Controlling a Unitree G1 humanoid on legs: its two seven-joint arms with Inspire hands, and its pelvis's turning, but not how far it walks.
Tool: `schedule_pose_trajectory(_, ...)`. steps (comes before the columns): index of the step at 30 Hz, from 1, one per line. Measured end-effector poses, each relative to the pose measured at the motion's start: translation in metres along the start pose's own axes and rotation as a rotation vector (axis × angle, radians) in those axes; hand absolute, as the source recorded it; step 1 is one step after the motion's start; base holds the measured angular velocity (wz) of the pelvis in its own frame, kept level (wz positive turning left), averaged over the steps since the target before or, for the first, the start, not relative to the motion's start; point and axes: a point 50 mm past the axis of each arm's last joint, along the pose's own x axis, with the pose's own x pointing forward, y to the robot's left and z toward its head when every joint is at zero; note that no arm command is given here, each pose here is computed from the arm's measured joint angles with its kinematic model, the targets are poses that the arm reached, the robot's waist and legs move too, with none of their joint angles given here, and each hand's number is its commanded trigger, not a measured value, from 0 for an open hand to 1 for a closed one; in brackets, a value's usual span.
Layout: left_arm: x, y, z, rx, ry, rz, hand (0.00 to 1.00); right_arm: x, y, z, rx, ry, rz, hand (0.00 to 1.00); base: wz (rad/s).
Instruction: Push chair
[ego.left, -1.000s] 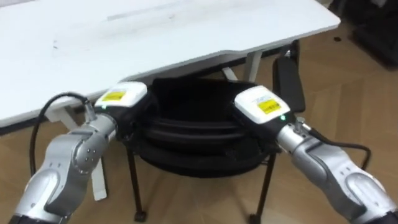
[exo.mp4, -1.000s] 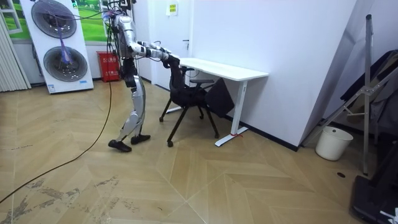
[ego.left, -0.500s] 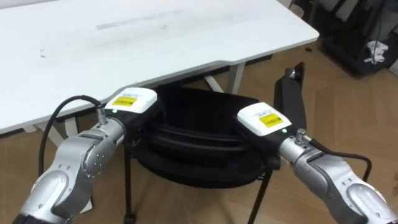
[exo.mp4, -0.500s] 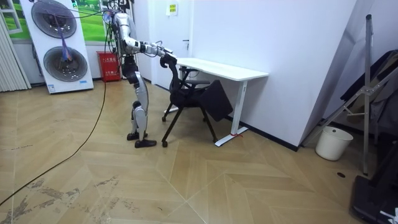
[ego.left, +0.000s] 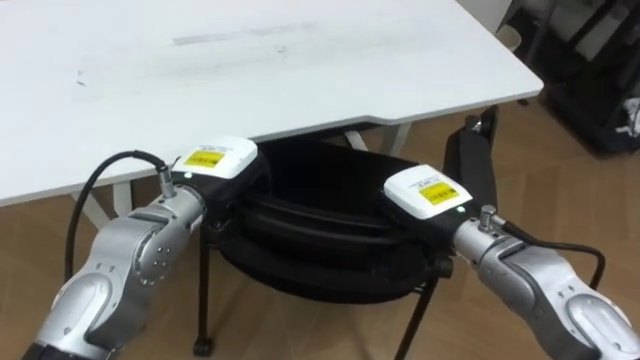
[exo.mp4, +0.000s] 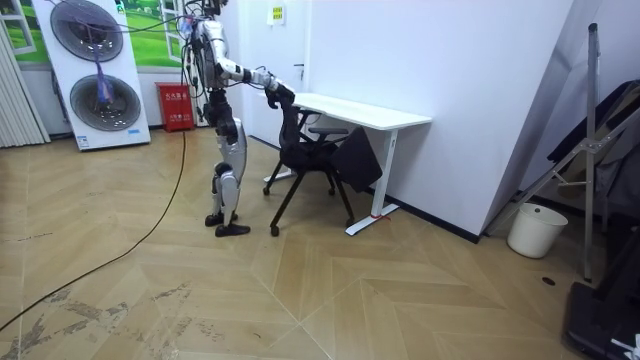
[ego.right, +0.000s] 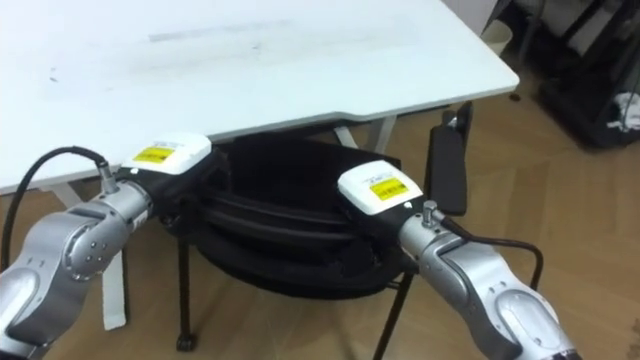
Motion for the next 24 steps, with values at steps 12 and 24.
schedule_pose_trajectory(12, 0.0029, -0.0039, 0.0051, -0.027, -0.008, 0.007, 1.0, -0.0031, -0.005, -0.0014, -0.04, 0.023, -0.005, 1.0, 0.08)
schedule_pose_trajectory(24, 0.0034, -0.0058, 0.0071, -0.029, -0.001, 0.004, 0.12, -0.004, -0.0068, -0.0034, -0.065, 0.041, 0.008, 1.0, 0.17)
